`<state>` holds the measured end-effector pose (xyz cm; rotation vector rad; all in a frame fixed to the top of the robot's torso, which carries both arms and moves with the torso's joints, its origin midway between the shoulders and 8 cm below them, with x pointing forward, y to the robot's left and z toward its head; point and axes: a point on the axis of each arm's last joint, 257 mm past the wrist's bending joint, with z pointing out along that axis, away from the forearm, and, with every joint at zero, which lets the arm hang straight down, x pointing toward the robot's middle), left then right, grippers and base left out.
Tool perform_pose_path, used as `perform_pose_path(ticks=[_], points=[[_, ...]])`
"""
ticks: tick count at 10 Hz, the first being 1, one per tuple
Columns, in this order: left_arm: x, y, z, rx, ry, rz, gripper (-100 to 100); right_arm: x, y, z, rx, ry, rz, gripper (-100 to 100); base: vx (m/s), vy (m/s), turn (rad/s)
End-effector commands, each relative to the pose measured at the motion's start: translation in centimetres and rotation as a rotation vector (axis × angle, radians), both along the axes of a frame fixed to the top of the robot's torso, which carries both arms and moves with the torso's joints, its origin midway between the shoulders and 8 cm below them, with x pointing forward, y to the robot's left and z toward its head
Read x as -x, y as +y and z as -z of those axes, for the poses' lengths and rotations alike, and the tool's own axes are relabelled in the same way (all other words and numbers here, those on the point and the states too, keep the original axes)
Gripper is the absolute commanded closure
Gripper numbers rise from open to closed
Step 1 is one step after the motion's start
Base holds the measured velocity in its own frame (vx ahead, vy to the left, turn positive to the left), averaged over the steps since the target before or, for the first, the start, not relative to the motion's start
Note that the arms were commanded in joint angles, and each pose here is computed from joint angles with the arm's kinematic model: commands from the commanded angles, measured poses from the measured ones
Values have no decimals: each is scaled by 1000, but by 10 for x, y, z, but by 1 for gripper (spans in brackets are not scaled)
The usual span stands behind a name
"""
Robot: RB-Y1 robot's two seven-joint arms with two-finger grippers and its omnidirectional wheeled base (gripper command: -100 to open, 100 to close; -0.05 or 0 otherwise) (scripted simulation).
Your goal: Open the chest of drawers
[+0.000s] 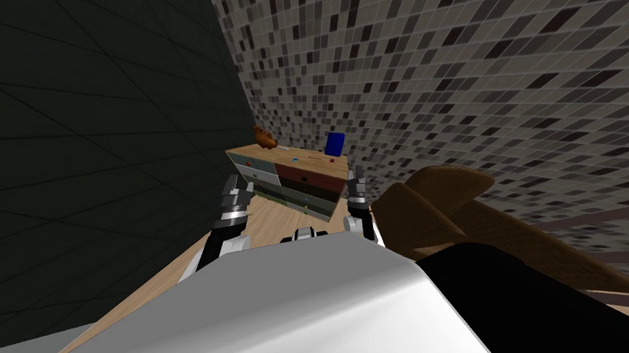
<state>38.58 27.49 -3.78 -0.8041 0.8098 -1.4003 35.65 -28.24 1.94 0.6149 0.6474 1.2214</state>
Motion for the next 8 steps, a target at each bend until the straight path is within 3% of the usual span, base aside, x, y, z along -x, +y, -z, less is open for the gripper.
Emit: perform_pose_path(ticks=[1, 8], points=[[-9, -3, 23, -18, 39, 17, -100, 0, 0, 0, 0, 0, 0, 0, 38, -42, -51], [-30, -12, 79, -22, 131, 40, -100, 0, 0, 0, 0, 0, 0, 0, 48, -44, -55]])
